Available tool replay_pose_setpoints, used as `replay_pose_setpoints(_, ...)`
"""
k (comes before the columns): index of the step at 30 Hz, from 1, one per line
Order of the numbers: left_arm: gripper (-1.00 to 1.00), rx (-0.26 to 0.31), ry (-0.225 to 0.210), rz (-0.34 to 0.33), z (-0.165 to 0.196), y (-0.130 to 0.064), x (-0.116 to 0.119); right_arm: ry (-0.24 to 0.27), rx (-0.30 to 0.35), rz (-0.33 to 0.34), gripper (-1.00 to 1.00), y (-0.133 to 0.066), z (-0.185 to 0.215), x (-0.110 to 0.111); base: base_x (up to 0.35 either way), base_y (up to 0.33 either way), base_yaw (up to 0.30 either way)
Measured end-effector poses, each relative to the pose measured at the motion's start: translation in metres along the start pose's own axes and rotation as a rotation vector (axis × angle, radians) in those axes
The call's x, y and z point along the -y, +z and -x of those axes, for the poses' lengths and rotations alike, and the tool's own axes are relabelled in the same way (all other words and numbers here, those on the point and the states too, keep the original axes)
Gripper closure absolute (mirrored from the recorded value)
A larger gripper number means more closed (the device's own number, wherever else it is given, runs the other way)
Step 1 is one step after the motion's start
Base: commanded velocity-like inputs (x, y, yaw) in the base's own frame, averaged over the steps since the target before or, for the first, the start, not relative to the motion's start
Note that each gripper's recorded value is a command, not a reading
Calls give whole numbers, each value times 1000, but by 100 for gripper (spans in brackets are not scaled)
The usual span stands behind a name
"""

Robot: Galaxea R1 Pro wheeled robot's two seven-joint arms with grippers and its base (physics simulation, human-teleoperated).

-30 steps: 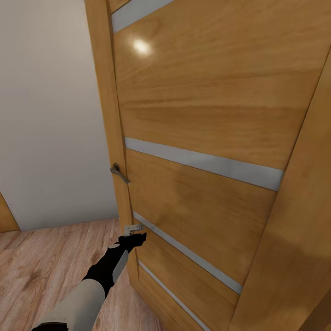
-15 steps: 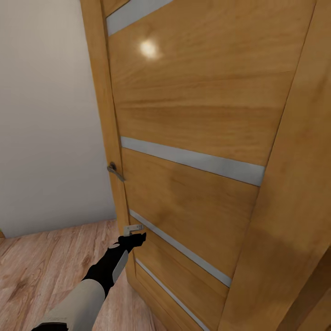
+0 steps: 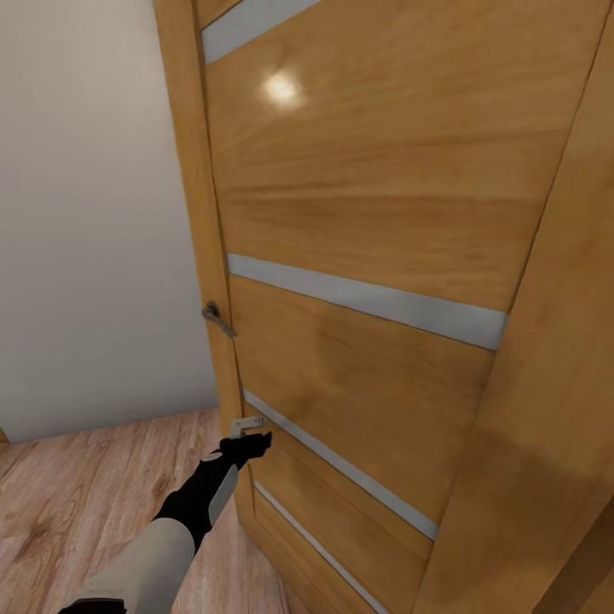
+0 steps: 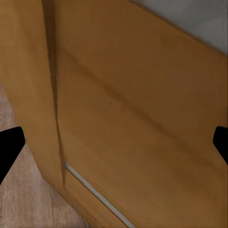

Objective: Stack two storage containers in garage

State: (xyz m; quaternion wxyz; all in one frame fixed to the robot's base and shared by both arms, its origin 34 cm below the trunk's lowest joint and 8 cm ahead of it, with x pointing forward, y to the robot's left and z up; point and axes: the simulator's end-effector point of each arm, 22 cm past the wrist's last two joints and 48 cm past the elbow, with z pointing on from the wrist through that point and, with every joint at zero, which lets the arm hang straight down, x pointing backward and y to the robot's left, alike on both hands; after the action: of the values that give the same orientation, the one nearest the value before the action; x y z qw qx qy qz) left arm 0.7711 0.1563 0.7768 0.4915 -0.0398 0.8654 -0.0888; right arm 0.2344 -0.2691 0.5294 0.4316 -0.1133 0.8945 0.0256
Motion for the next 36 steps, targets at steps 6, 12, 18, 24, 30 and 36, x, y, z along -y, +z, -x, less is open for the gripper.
replay_pose_setpoints(6, -100, 1, 0, 1, 0, 0, -1, -1, 0, 2, -100, 0, 0, -1, 44, 31, 0)
replay_pose_setpoints(12, -100, 1, 0, 0, 1, 0, 0, -1, 0, 3, -100, 0, 0, -1, 5, 3, 0)
replay_pose_setpoints(18, -100, 2, 0, 0, 1, 0, -1, 0, 0, 0, -100, 0, 0, 0, 0, 0, 0)
replay_pose_setpoints(24, -100, 2, 0, 1, 1, 0, -1, 0, 0, -1, -100, 0, 0, 0, 0, 0, 0)
replay_pose_setpoints(30, -100, 3, 0, 0, 1, 0, -1, 0, 0, 0, -100, 0, 0, 0, 0, 0, 0)
replay_pose_setpoints(36, -100, 3, 0, 1, 1, 0, -1, 0, 0, 0, -100, 0, 0, 0, 0, 0, 0)
